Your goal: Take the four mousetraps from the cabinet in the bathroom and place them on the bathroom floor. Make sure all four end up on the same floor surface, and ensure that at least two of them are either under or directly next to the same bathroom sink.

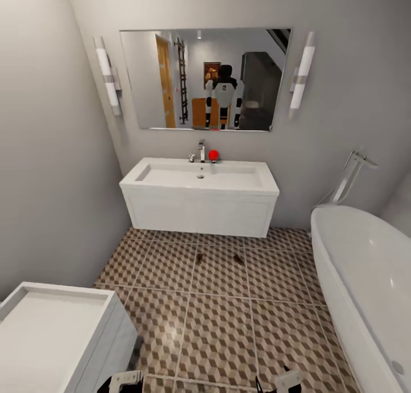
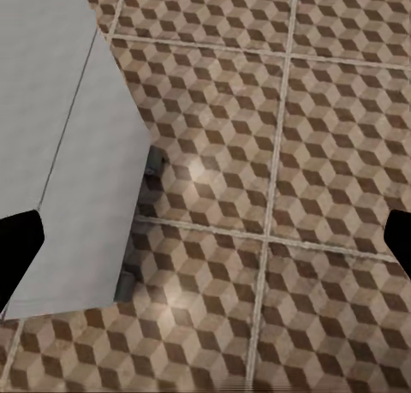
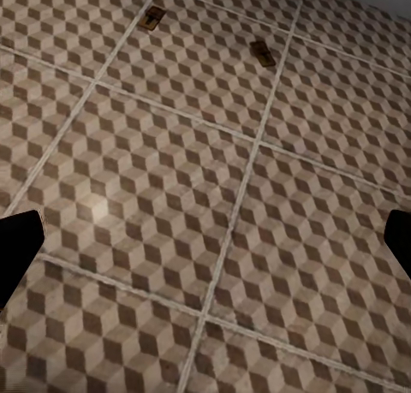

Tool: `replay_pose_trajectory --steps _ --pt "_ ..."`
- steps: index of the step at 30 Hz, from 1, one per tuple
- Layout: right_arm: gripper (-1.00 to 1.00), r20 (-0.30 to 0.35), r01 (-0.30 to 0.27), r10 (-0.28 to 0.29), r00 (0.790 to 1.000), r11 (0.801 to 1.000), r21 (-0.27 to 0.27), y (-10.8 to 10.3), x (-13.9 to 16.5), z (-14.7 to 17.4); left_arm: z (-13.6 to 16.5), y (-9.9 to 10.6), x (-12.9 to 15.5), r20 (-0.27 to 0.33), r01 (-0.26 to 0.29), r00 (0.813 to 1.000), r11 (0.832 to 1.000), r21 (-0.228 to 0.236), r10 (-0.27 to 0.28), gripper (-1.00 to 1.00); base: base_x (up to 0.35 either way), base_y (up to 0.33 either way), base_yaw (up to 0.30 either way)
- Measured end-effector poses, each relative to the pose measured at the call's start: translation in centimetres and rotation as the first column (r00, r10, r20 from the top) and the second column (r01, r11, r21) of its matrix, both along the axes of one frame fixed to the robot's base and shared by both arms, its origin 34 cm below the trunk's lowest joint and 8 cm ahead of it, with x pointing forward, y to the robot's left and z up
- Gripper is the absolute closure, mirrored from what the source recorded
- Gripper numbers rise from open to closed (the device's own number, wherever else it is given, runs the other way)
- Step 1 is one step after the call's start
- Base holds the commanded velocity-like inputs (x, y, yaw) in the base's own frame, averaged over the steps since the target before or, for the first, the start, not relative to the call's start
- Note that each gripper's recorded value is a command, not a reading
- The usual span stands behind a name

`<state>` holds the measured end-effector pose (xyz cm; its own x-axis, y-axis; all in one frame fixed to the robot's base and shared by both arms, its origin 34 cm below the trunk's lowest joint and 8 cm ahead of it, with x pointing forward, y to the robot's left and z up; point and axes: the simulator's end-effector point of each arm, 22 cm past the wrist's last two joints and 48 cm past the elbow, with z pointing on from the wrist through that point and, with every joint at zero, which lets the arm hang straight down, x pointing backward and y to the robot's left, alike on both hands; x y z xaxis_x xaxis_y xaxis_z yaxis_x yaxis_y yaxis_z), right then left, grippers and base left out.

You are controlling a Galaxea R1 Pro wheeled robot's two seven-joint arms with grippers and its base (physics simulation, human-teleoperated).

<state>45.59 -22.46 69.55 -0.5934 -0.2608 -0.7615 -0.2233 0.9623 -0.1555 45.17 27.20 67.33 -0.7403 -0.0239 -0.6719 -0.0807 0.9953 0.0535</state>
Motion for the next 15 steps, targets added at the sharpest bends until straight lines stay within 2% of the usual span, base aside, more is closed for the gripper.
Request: replay_pose_trajectory --steps 10,15 --pt "-1.0 0.0 0.0 0.0 1.0 1.0 0.0 0.0 -0.02 0.01 0.0 0.02 -0.03 0.0 0.0 1.0 1.0 0.001 0.0 -1.0 -0.035 -0.017 0.222" --pt "-1.0 0.001 -0.002 0.002 1.0 1.0 -0.001 -0.05 -0.01 0.01 0.0 0.03 -0.03 0.0 0.0 1.0 1.0 0.001 0.0 -1.0 -0.001 -0.001 0.079"
